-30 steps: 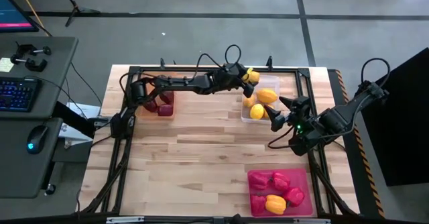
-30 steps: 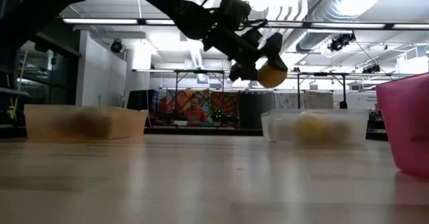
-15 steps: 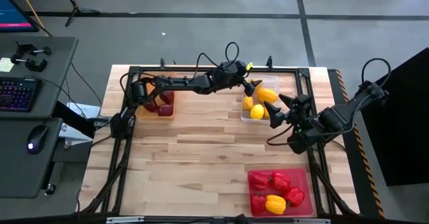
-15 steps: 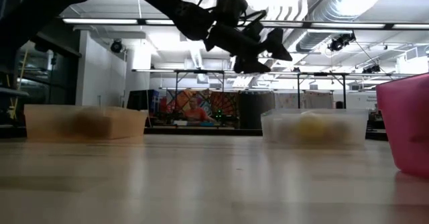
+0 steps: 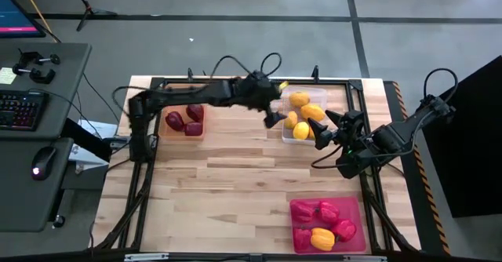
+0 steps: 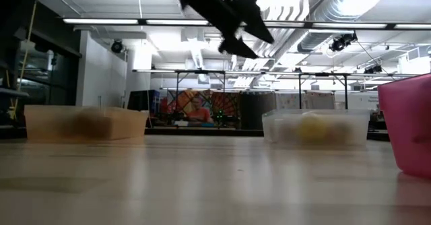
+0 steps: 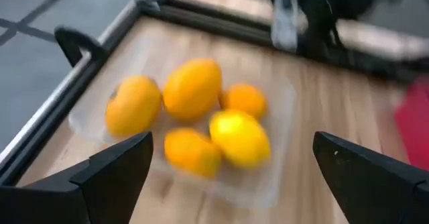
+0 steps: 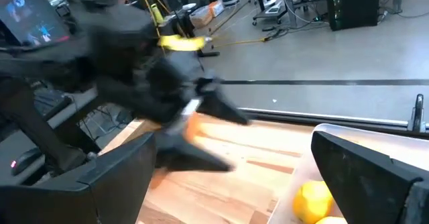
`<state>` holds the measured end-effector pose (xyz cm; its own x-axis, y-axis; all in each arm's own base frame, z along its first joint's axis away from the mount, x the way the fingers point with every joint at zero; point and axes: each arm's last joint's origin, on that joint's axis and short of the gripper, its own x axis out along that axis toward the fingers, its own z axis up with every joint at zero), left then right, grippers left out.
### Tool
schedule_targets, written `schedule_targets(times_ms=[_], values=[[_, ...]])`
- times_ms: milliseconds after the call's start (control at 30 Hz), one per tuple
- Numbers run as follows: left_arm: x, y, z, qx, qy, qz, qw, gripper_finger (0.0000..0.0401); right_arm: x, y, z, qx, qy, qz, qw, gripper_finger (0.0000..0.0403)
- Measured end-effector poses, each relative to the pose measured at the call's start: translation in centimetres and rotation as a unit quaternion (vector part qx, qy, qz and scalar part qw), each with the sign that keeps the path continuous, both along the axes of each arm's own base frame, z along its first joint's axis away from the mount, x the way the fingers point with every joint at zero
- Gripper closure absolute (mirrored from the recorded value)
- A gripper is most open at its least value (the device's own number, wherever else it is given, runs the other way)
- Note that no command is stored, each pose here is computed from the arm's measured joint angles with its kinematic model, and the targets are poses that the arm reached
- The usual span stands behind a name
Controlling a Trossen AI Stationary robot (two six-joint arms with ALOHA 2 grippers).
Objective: Sort produce into baskets
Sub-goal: Return to Home Position
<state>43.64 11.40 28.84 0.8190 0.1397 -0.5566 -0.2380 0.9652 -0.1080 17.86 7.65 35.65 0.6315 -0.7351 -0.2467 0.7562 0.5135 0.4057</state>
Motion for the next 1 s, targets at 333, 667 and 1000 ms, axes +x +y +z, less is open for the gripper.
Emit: schedule_targets(times_ms=[333,667,1000], values=[[-10.8,-7.4,4.9,0.015,-0.127,0.0,0.992,0.0003,0.2,0.1,-0.3,0.022,0.057,0.043,0.997,0.0018],[-22.2,-11.5,0.3,-0.121,-0.239,0.085,0.96,0.0003,0.7,-0.2,-0.5,0.05,0.068,0.054,0.995,0.0019],[-28.7,-11.7,-2.8,-0.159,-0.294,0.071,0.94,0.0032,1.3,-1.6,-0.8,0.083,0.109,0.057,0.989,0.0238]])
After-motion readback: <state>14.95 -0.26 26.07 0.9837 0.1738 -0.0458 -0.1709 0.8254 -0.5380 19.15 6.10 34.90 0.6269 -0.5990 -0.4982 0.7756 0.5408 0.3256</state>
